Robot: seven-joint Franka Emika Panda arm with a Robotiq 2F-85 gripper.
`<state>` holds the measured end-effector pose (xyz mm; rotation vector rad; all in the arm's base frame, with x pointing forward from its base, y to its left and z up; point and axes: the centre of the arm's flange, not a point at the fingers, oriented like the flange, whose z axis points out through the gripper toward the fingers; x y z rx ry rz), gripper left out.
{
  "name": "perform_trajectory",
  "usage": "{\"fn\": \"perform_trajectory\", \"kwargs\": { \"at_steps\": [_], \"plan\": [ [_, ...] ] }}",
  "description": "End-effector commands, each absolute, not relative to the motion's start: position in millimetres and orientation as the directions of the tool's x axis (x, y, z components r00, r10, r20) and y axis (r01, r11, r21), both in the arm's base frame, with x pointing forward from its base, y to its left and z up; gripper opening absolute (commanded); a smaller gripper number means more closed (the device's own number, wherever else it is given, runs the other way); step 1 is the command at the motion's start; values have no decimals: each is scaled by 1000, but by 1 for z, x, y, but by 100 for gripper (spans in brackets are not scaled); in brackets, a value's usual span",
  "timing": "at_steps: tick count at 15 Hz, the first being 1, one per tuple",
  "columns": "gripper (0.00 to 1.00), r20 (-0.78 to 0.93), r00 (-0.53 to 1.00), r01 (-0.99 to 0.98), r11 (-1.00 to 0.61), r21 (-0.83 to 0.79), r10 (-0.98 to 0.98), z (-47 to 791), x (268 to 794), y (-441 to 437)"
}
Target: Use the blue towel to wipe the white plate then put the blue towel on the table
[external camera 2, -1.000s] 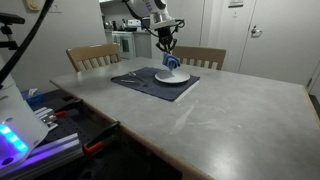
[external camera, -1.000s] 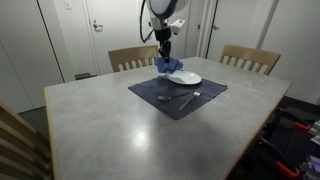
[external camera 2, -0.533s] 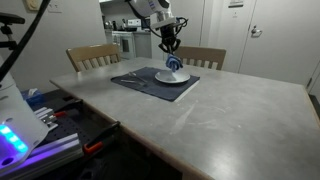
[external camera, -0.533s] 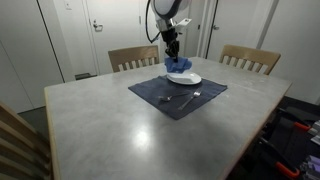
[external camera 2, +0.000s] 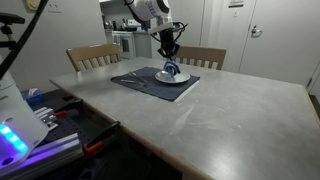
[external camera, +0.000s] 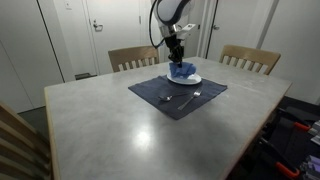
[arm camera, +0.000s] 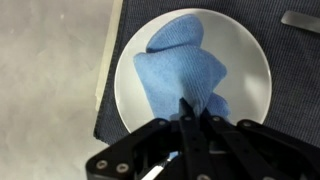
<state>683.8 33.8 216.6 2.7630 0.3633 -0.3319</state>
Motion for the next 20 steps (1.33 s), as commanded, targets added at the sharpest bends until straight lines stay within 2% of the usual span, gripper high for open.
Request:
{"fn": "perform_trajectory", "kwargs": {
  "at_steps": [1,10,11,18,19,20],
  "plan": [
    [2,-275,942,268,-925,271,192,209,673,33],
    [2,-297,934,284,-918,276,200,199,676,36],
    [8,-297,933,285,-918,276,201,199,676,36],
    [8,-297,933,286,-917,276,202,199,676,36],
    [2,-297,933,286,-917,276,202,199,676,36],
    [2,-306,930,290,-917,274,203,196,678,37]
  ]
}}
